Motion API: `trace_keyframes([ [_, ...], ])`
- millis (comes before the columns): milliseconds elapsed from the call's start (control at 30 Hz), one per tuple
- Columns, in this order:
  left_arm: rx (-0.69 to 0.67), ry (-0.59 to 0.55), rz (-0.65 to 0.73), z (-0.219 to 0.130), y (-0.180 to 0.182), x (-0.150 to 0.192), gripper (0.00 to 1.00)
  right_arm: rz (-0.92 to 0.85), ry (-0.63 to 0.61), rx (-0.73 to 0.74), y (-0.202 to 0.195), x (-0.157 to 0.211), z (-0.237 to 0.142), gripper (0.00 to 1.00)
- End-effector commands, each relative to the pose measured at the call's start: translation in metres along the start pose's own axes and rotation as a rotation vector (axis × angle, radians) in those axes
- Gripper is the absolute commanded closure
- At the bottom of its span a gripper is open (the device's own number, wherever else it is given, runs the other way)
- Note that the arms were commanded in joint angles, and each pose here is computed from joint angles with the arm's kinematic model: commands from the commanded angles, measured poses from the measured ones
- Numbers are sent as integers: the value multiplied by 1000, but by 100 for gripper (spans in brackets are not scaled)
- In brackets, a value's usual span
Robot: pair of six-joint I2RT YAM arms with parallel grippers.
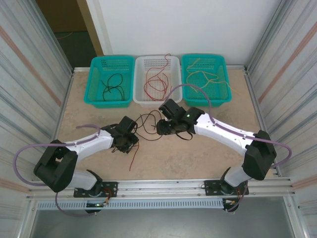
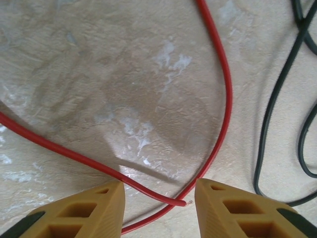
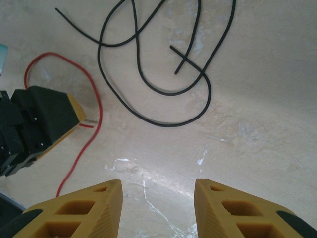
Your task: Untangle the cables
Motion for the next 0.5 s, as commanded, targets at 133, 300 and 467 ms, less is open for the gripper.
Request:
trace_keyframes([
  [133,-66,-6,-19,-3,2,2,59,-8,-22,-5,-3,-7,-6,58],
  [300,-86,1,-18,3,3,2,61,-2,-24,-3,-5,-8,-7,59],
  [467,-96,12,-21,9,2,3,63,-2,-30,-4,-6,-8,-9,59],
])
Point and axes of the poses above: each hand's point on the last joint's axis, 136 mm out from that joint toward the fingers, its own z axis out along the fingers, its own y axis along the line the jaws close on, x = y × z, the point moved 6 cm from there along -z, back along the fingers, and after that the axes turned 3 degrees about -z, right-handed, at the moved point
